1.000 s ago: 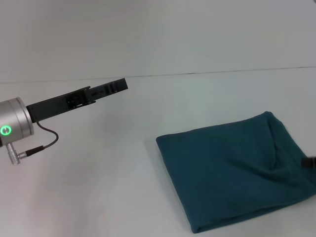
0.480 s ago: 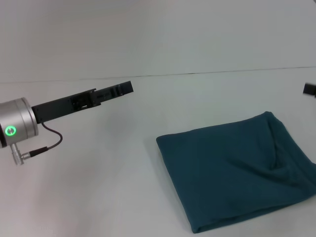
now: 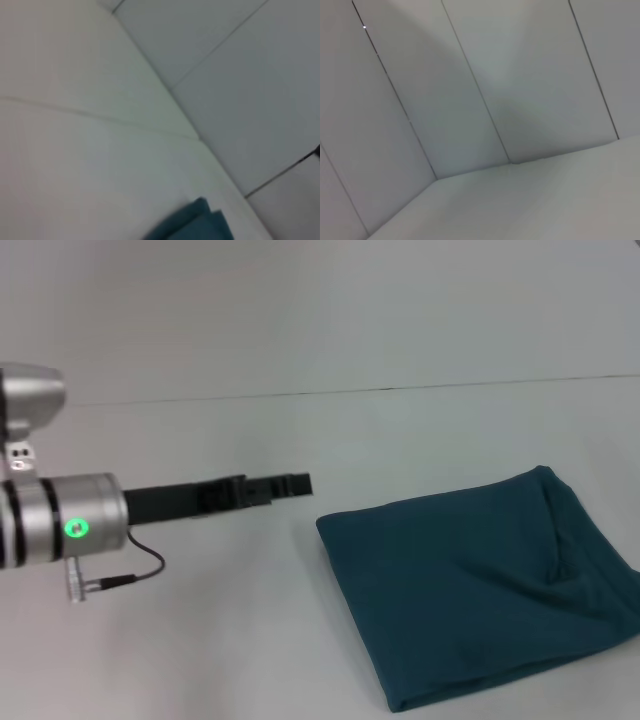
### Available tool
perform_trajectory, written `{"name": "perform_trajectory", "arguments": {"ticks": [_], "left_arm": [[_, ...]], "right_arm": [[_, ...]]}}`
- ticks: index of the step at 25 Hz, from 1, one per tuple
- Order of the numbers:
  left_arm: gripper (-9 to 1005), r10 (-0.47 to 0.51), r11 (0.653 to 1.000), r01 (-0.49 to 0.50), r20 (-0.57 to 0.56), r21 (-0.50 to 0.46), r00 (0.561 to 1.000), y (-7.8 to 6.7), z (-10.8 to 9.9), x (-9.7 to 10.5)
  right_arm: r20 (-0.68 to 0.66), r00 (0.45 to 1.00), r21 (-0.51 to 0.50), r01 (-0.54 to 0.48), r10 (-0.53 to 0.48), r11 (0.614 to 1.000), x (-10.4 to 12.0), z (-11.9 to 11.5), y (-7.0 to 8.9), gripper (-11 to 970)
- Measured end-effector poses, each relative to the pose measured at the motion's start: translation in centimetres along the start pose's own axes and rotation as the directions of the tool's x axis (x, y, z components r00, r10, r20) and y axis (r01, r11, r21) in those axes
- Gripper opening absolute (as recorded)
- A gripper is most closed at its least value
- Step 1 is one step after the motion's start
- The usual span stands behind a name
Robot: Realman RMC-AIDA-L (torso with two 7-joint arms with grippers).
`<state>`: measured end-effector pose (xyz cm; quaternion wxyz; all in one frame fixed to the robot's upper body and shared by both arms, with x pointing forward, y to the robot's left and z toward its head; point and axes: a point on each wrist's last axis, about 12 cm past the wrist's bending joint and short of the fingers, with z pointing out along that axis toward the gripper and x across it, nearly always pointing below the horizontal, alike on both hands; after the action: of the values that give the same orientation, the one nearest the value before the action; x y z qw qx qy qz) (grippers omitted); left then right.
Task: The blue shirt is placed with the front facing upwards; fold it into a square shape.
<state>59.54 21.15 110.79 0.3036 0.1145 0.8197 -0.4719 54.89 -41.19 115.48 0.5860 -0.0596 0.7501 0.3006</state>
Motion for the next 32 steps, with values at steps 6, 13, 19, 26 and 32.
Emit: {"name": "perform_trajectory", "arguments": {"ticks": [6,13,19,26,32], "left_arm": [[865,-0.07,0.997,0.068,-0.062,-0.026,0.996,-0.9,2.3,-0.5],[864,-0.162,0.985,0.156,-0.092,-0.074,0.982,-1.1,4.6,-0.3],[864,-0.201,0.971,0.188,-0.078,-0.146,0.977,-0.4,5.3,0.3],[863,-0.175,0.961,0.149,-0.095,-0.232,0.98,0.1,6.7,1.2],[863,-0.153,0.959,0.126,-0.087,-0.255,0.984,0.2,7.2,1.3]], "right_arm": [[0.003,0.999,-0.007,0.043,-0.043,0.999,-0.4,1.1,0.2,930],[0.007,0.994,-0.019,0.107,-0.107,0.994,-0.1,1.9,0.6,927],[-0.004,0.988,-0.037,0.152,-0.152,0.988,0.5,2.4,0.9,927],[-0.002,0.988,-0.041,0.152,-0.152,0.987,1.0,2.2,1.1,927],[-0.003,0.989,-0.052,0.148,-0.149,0.988,1.2,2.2,1.3,927]]}}
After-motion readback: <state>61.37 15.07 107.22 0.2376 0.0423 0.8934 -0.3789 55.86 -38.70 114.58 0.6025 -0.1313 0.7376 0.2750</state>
